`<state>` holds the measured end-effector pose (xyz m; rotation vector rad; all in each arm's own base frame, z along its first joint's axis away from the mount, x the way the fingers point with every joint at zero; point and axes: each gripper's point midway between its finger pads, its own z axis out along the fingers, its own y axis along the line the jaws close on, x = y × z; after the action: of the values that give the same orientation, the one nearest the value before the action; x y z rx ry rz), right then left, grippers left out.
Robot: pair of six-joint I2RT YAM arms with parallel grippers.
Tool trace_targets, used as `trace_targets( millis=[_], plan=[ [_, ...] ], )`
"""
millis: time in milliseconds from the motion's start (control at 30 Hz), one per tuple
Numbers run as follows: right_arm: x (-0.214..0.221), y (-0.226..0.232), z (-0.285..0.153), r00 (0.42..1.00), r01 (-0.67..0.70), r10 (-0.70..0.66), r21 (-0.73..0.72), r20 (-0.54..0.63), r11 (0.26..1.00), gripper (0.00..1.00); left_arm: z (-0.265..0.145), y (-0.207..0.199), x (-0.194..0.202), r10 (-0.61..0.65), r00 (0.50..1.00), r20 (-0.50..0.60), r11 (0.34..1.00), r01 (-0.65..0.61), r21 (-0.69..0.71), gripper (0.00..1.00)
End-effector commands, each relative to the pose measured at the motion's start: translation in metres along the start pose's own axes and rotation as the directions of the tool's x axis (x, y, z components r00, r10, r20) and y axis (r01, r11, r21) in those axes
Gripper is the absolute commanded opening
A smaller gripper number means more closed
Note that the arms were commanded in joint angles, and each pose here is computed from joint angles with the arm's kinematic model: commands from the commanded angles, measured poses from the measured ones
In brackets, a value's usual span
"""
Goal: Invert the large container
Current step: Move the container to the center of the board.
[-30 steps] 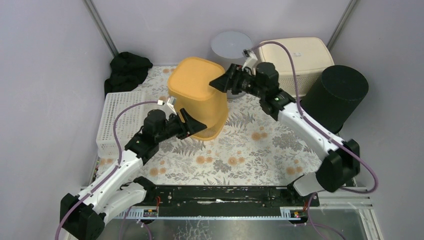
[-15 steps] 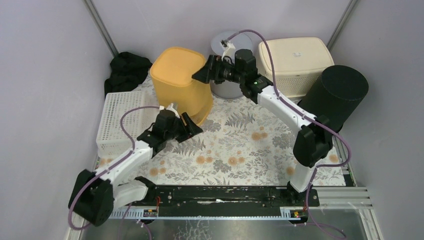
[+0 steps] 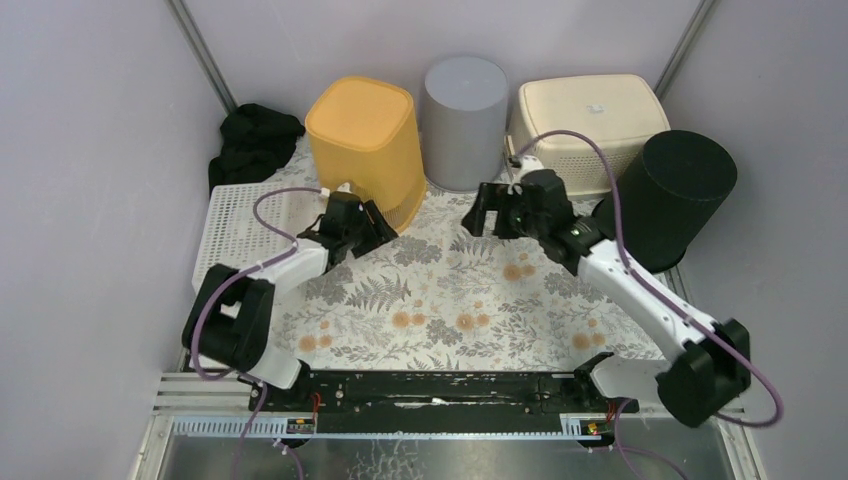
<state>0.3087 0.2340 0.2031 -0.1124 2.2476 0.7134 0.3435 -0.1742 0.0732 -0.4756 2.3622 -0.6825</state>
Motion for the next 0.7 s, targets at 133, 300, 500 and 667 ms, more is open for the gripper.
trace_targets(
  millis=[133, 300, 500, 667],
  plan=[
    [-0.001, -0.074, -0.033, 0.983, -0.025, -0.021, 0.249, 0.181, 0.968, 0.99, 0.026, 0.008, -0.083, 0.020, 0.977, 0.214, 0.999, -0.025, 0.021, 0.68],
    [0.004, -0.108, -0.036, 0.974, -0.043, -0.046, 0.382, 0.221, 0.923, 0.99, 0.008, 0.017, -0.116, 0.017, 0.959, 0.283, 1.000, -0.022, 0.014, 0.72],
    [-0.010, -0.131, -0.037, 0.925, -0.032, -0.130, 0.415, 0.356, 0.909, 0.99, -0.031, 0.014, -0.123, 0.081, 0.917, 0.391, 0.996, -0.084, -0.010, 1.00],
    [-0.026, -0.148, -0.045, 0.876, -0.024, -0.227, 0.508, 0.426, 0.861, 0.99, -0.035, 0.030, -0.127, 0.122, 0.895, 0.430, 0.991, -0.090, -0.095, 1.00]
  ],
)
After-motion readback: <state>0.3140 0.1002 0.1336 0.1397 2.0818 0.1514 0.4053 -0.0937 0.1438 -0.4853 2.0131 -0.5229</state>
